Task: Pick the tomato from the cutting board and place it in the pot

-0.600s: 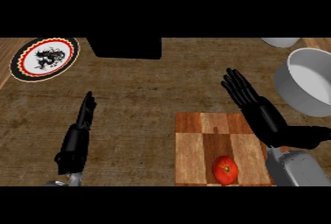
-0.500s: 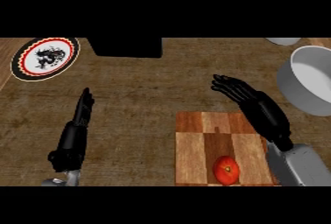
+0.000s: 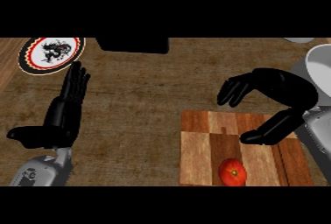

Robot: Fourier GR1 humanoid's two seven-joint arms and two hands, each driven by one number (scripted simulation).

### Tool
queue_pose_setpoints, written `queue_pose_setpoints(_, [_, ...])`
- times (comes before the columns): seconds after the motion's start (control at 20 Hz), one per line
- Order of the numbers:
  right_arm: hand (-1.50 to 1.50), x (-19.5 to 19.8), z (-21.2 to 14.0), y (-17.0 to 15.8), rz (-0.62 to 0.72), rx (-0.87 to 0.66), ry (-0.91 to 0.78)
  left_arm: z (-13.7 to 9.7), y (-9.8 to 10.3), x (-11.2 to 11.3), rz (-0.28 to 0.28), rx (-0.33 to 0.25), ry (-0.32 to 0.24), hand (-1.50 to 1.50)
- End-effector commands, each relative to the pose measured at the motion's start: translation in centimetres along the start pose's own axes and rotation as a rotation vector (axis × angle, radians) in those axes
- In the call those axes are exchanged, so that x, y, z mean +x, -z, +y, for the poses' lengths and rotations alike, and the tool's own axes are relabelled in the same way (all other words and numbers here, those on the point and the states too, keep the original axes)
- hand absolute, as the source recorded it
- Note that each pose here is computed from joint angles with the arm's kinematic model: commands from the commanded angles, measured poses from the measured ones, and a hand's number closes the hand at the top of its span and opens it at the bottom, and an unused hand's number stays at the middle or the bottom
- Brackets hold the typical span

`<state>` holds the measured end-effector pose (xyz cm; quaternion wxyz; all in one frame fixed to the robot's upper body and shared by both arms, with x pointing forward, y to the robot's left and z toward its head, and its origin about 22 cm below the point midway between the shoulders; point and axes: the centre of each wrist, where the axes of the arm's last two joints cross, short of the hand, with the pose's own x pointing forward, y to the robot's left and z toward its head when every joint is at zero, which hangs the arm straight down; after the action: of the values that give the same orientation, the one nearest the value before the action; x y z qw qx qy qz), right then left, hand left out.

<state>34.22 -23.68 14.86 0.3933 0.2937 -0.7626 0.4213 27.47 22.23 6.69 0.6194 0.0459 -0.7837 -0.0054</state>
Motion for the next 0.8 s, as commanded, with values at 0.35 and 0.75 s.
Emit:
queue_pose_setpoints(0.35, [-1.5, 4.1, -4.3, -1.5, -0.123, 0.329, -0.23, 3.0, 3.4, 1.9, 0.021, 0.004, -0.036, 0.0])
queue_pose_setpoints(0.75, [-1.5, 2.8, -0.5, -1.6, -0.018, 0.61, -0.453, 3.7, 3.0, 1.1, 0.02, 0.006, -0.044, 0.0])
